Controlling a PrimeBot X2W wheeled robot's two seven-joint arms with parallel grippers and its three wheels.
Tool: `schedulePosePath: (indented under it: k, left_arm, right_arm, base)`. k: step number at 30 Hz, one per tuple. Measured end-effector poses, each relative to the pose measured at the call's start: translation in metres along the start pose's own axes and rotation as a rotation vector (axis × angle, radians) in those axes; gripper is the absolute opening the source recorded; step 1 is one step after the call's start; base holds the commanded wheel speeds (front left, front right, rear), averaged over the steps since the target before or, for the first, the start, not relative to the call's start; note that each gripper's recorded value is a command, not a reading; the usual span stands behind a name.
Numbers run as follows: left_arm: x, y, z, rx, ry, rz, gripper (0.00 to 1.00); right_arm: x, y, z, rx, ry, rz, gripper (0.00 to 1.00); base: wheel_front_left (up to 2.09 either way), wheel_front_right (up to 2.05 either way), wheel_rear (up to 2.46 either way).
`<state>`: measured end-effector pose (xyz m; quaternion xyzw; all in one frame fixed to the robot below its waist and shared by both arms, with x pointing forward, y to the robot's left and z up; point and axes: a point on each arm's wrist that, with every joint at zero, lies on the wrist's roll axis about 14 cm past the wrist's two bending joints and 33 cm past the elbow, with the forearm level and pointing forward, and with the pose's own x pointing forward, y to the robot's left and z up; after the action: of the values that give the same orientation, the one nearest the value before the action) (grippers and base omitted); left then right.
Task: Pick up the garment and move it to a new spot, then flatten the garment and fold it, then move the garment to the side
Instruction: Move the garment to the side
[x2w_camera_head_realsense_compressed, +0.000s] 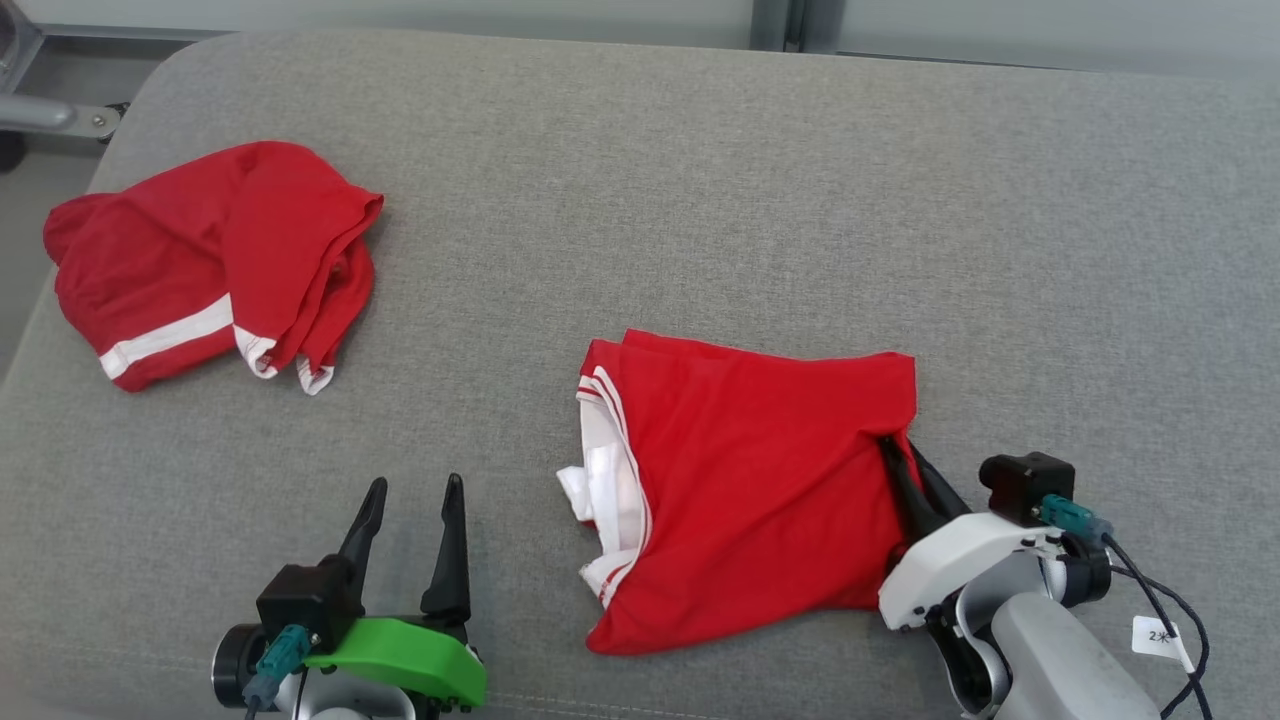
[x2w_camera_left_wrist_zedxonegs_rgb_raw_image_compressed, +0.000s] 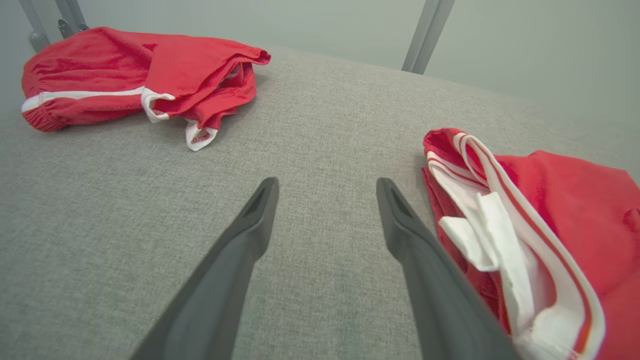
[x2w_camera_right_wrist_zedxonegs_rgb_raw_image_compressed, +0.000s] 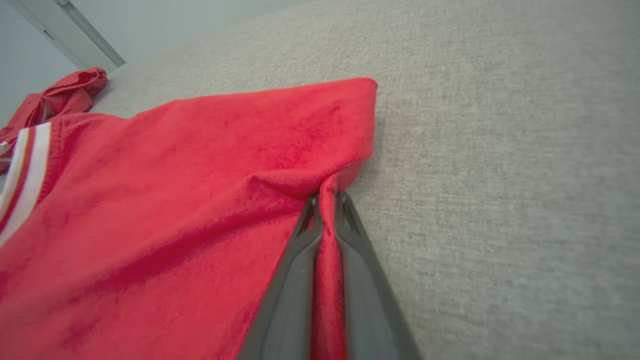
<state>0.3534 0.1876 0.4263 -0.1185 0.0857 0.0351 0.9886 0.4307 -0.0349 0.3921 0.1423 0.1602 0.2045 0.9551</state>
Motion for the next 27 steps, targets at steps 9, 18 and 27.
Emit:
schedulePosePath:
  k: [9,18,27]
  left_arm:
    - [0.015,-0.030,-0.003,0.021,0.007,-0.104,1.00]
    - [0.037,-0.097,-0.008,0.038,0.017,-0.313,1.00]
    - [0.049,-0.190,-0.011,0.037,0.017,-0.579,1.00]
  right_arm:
    - [-0.034,-0.057,0.027,0.018,-0.096,-0.180,0.00]
    - [-0.096,-0.106,0.040,0.032,-0.170,-0.368,0.00]
    - [-0.159,-0.139,0.044,0.043,-0.222,-0.533,0.00]
  base:
    - [0.00,0.00,0.00]
    - [0.00,0.00,0.00]
    - [0.00,0.00,0.00]
